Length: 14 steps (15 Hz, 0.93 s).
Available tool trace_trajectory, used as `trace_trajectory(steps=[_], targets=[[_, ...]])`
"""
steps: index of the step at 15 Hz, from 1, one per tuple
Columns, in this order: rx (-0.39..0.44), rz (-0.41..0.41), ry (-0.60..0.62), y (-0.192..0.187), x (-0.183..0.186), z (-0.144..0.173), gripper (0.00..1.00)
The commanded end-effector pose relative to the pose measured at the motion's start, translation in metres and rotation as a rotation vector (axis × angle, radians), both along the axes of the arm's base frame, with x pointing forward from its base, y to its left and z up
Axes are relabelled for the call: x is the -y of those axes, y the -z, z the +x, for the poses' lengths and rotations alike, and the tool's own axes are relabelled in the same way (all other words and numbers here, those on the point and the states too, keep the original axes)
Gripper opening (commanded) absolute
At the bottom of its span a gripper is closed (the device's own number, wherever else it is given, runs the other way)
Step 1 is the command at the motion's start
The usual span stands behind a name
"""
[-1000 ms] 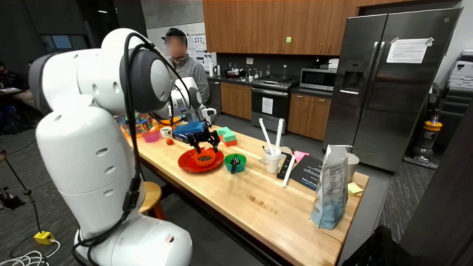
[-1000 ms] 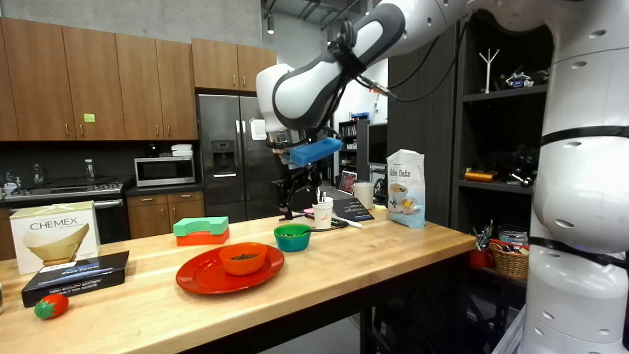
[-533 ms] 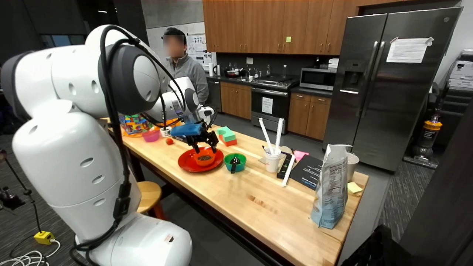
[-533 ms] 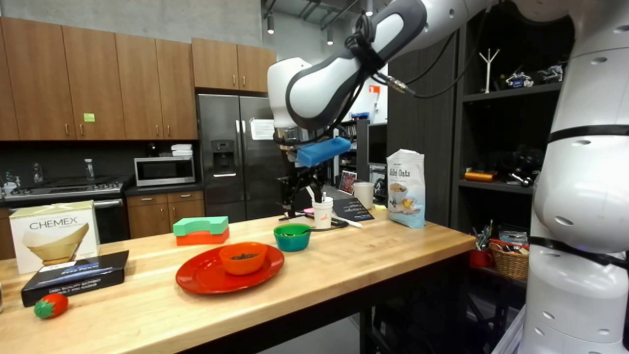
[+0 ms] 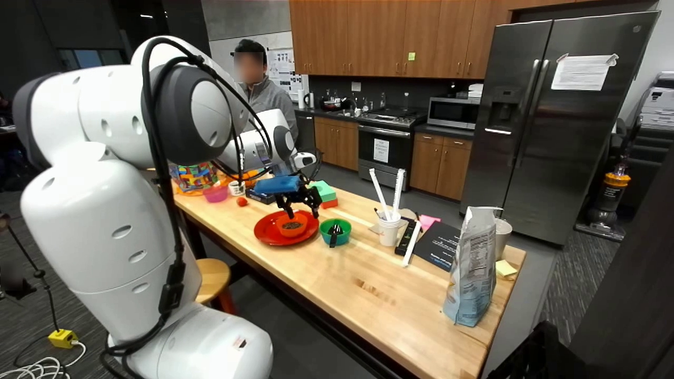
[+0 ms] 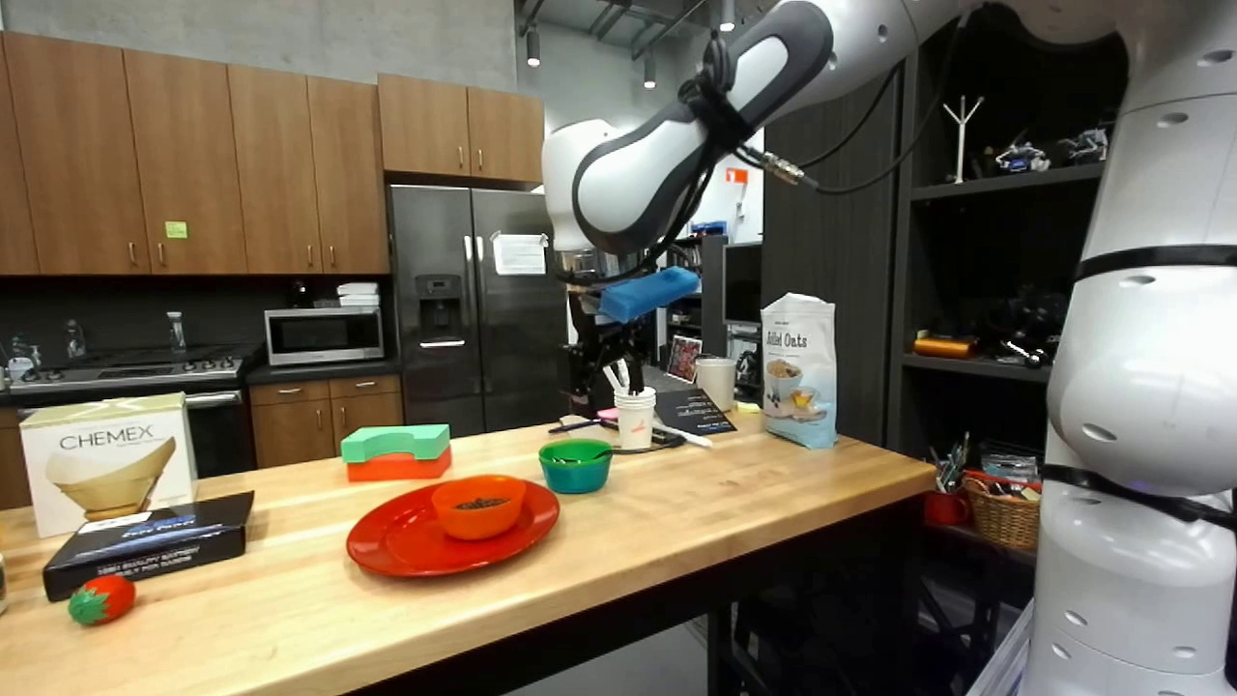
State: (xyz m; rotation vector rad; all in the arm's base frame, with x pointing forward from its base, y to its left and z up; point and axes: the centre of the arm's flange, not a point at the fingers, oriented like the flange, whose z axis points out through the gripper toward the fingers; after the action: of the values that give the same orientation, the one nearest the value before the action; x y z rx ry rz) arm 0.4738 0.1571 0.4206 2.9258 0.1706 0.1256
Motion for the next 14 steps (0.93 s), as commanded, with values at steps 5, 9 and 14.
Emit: trace_trajectory(steps=[5, 9, 14], targets=[[-0.039, 0.014, -0.037, -0.011, 0.080, 0.025, 1.00], [-0.030, 0.050, -0.144, -0.008, 0.096, 0.032, 1.00], [-0.044, 0.104, -0.296, -0.006, 0.106, 0.040, 1.00]])
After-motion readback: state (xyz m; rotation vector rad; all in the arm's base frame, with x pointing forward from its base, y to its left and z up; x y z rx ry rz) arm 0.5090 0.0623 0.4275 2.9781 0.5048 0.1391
